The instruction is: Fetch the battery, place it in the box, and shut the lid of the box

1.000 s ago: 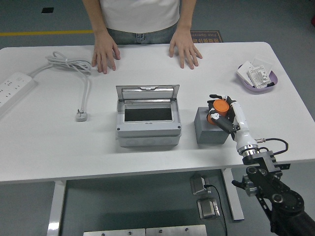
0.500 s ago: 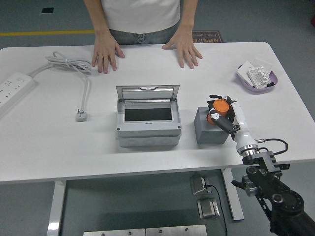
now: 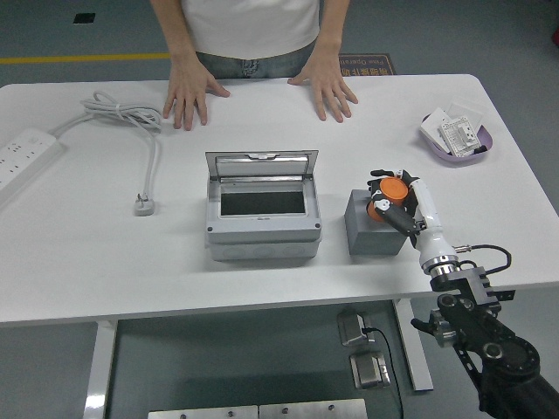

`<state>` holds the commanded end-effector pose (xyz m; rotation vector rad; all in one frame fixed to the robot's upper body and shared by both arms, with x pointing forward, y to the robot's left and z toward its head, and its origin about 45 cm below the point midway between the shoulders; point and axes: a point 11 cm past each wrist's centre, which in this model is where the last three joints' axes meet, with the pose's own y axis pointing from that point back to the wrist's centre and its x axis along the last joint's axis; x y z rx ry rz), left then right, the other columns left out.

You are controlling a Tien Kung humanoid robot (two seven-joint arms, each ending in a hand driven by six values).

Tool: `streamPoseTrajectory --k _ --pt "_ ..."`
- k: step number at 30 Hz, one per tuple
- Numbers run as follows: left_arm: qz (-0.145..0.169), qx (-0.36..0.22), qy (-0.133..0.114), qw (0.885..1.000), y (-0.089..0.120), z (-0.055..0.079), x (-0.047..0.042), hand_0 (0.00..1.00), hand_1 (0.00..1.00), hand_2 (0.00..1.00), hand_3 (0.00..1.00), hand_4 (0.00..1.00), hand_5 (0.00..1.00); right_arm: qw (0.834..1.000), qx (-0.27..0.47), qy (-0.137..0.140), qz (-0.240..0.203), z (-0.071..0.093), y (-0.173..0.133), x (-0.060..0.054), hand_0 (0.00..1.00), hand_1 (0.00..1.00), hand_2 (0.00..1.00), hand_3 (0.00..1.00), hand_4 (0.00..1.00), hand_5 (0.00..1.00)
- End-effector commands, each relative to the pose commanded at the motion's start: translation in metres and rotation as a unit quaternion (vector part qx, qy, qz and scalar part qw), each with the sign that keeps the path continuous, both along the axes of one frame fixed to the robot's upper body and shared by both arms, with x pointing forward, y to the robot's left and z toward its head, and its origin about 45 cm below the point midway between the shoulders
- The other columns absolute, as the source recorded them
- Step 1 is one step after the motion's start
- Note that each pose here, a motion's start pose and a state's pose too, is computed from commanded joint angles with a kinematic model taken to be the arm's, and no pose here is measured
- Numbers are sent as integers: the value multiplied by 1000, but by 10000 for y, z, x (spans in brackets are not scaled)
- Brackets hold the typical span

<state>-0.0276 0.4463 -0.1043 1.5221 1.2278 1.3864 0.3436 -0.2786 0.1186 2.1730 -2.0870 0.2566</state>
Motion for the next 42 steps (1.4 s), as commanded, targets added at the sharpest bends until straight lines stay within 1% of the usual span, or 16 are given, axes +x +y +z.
streamPoseTrajectory --k 5,6,11,12,17,18,23,24,29,30,42 --pt "0 0 0 1000 -2 -1 4 639 657 715 839 884 653 1000 0 -2 -2 12 -9 8 594 559 533 563 320 52" --pt "0 0 -1 1000 -2 -1 4 638 657 715 839 884 654 1000 1 -2 -2 15 -11 11 531 467 475 537 352 55" --pt "0 0 -1 1000 1 0 4 638 657 715 839 884 654 1000 1 -3 -3 26 -18 19 531 467 475 537 352 55" --pt "0 0 -1 1000 1 0 3 639 657 715 839 884 655 1000 0 -3 -4 27 -19 20 490 411 387 468 337 109" --pt "0 0 0 1000 -1 0 2 639 657 715 839 884 655 1000 0 -4 -5 34 -20 25 490 411 387 468 337 109" --pt "0 0 0 1000 -1 0 1 639 657 716 839 884 654 1000 0 -4 -5 35 -22 26 495 381 344 391 199 74" --pt "0 0 0 1000 0 0 1 639 657 716 839 884 654 1000 0 -3 -8 37 -39 29 495 381 344 391 199 74" --pt "0 0 0 1000 -1 0 1 640 657 716 839 884 656 1000 0 -4 -8 39 -43 30 495 373 322 362 160 58" --pt "0 0 0 1000 -2 -1 4 640 657 716 839 884 656 1000 -1 -5 -9 51 -50 38 495 373 322 362 160 58" --pt "0 0 0 1000 -2 -1 5 640 656 717 839 884 656 1000 -1 -5 -9 52 -50 39 492 367 311 337 92 2" --pt "-1 0 0 1000 -2 -1 1 641 656 717 839 884 656 1000 -4 -10 -9 85 -64 61 490 367 303 330 89 2"
